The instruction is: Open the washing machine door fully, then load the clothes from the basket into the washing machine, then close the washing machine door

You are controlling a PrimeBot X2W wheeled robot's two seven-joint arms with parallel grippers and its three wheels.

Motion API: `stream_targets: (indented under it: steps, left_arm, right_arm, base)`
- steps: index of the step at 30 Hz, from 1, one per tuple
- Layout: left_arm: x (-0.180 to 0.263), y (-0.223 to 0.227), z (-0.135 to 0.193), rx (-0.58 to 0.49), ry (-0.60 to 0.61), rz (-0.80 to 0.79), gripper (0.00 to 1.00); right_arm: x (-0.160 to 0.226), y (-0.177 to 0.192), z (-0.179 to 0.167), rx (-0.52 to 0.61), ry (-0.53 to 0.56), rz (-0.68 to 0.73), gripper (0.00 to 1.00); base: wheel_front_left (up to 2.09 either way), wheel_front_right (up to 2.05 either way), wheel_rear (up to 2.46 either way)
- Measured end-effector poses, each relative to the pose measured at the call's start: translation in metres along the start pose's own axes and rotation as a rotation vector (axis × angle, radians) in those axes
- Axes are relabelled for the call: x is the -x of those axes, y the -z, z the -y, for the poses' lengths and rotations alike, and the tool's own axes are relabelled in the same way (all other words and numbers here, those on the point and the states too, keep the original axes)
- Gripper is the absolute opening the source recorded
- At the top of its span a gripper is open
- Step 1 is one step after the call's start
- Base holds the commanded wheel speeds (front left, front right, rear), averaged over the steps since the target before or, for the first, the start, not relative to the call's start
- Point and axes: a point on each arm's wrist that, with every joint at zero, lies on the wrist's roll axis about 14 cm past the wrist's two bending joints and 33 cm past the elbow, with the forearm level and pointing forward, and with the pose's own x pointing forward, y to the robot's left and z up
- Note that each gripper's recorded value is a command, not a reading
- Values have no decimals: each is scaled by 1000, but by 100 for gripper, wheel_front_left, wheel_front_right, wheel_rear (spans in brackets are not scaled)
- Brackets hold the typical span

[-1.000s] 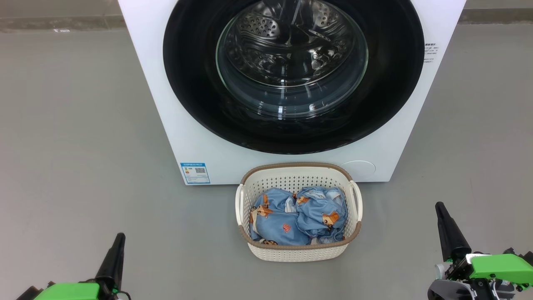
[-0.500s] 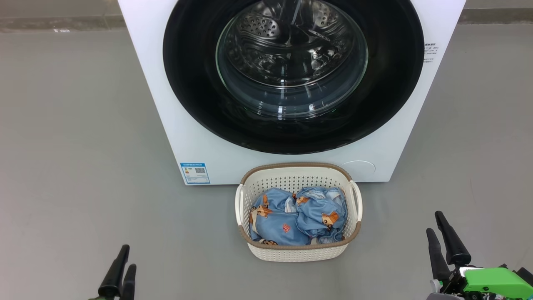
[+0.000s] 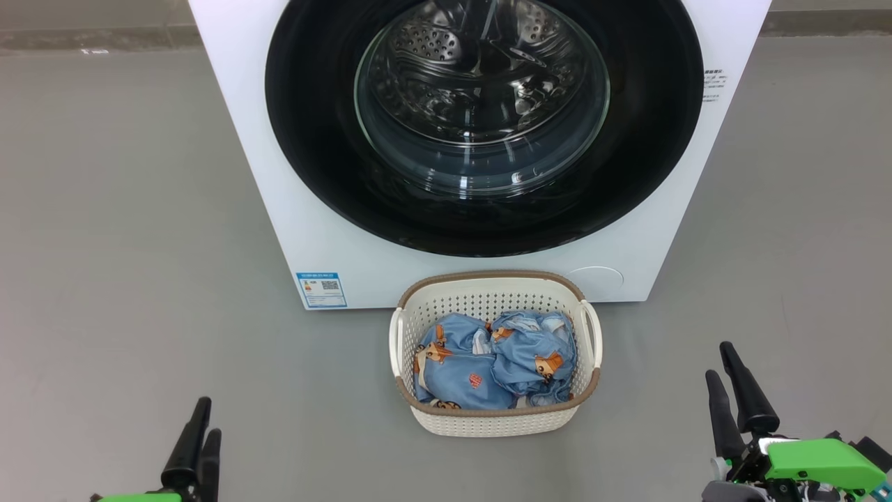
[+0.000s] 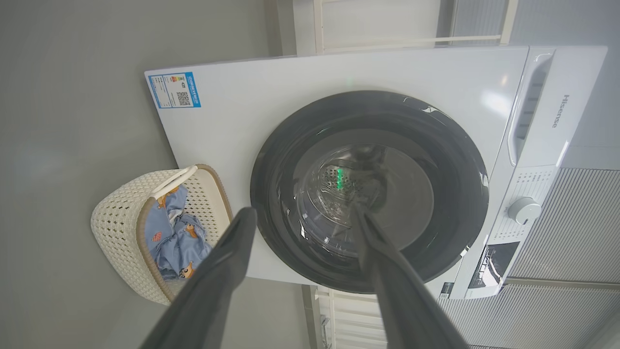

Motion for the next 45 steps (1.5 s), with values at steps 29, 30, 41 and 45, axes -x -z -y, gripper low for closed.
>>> stream_targets:
  steps: [29, 30, 41, 45]
  left_arm:
    - [-6, 4, 31, -295, 95, 7, 100]
    - [-6, 5, 32, -315, 98, 8, 100]
    - [-6, 9, 35, -536, 118, 1, 100]
    - [-6, 10, 36, -617, 125, 1, 100]
  right_arm:
    - [-6, 15, -27, 255, -87, -9, 100]
    - [-6, 16, -28, 262, -91, -12, 100]
    - [-8, 23, -38, 464, -130, -27, 100]
    - [-7, 23, -38, 555, -137, -31, 100]
  base:
    - [0, 0, 0]
    - [0, 0, 0]
    - [0, 0, 0]
    - [0, 0, 0]
